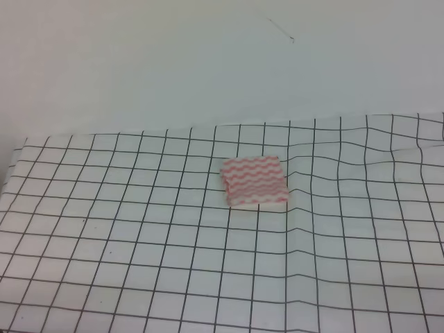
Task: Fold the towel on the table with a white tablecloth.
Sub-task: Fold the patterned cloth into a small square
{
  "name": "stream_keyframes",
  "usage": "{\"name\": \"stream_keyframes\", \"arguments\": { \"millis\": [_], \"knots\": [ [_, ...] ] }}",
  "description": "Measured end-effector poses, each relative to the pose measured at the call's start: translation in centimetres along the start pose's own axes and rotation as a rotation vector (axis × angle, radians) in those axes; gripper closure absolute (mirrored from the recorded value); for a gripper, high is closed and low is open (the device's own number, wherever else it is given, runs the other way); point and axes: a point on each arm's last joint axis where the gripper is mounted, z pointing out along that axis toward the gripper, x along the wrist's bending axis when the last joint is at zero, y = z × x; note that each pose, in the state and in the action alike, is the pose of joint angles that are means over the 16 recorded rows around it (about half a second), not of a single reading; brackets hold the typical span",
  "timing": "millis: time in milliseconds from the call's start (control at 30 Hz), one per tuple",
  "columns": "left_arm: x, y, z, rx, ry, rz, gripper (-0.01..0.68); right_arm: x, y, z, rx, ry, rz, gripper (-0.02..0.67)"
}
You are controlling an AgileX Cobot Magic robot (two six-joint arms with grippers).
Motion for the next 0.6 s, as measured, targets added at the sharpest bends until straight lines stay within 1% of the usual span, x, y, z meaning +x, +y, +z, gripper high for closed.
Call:
{"name": "stream_keyframes", "arguments": {
  "millis": [600],
  "knots": [
    [0.00, 0.00, 0.00, 0.000, 0.000, 0.000, 0.672, 0.00, -0.01, 0.01, 0.002, 0.000, 0.001, 0.621]
  ]
}}
